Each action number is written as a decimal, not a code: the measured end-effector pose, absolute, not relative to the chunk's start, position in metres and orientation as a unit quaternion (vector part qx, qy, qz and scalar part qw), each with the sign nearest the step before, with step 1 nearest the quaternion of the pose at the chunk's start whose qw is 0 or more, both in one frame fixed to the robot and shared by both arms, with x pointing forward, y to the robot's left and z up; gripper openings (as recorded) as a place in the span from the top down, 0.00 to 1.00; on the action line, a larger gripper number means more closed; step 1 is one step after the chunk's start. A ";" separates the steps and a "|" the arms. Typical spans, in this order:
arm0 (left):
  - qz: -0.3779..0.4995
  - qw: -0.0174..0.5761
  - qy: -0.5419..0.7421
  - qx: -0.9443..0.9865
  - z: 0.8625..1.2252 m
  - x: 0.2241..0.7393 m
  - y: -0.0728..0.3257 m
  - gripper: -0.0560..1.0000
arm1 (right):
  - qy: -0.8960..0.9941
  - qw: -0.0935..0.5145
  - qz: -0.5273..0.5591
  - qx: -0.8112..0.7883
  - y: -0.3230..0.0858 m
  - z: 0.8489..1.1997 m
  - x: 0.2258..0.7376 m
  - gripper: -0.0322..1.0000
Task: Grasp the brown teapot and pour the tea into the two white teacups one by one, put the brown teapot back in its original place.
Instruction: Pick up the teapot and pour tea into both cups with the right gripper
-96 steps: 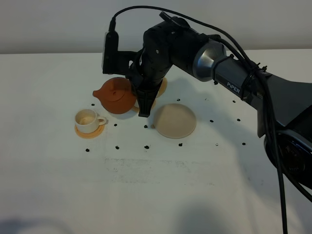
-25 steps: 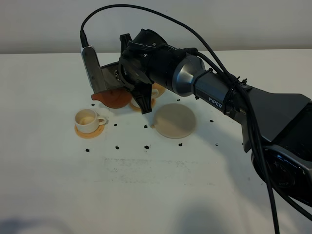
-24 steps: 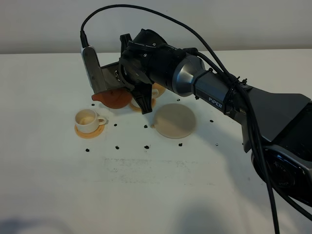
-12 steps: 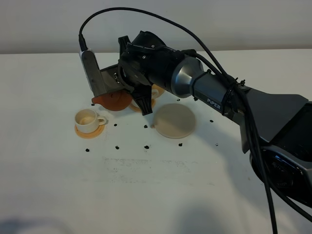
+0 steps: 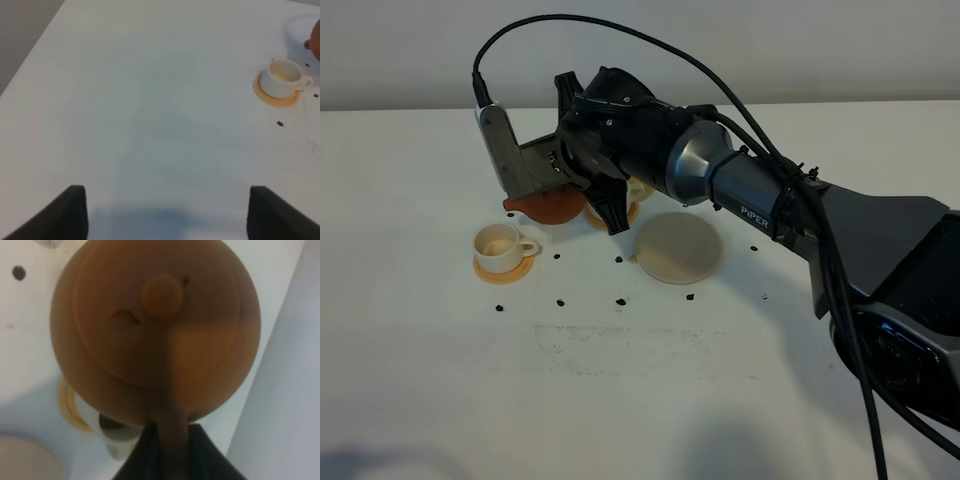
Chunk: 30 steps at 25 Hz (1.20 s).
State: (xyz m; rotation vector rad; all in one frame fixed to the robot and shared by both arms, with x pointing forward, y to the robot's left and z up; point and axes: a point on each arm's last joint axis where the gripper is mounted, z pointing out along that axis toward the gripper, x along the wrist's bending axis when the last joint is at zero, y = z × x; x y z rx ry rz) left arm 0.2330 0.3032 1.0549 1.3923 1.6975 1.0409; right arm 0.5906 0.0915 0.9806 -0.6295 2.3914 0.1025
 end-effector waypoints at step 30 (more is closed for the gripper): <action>0.402 0.348 0.655 0.537 1.055 0.233 0.303 0.32 | 0.912 0.325 0.017 -0.251 0.093 0.980 0.586 0.88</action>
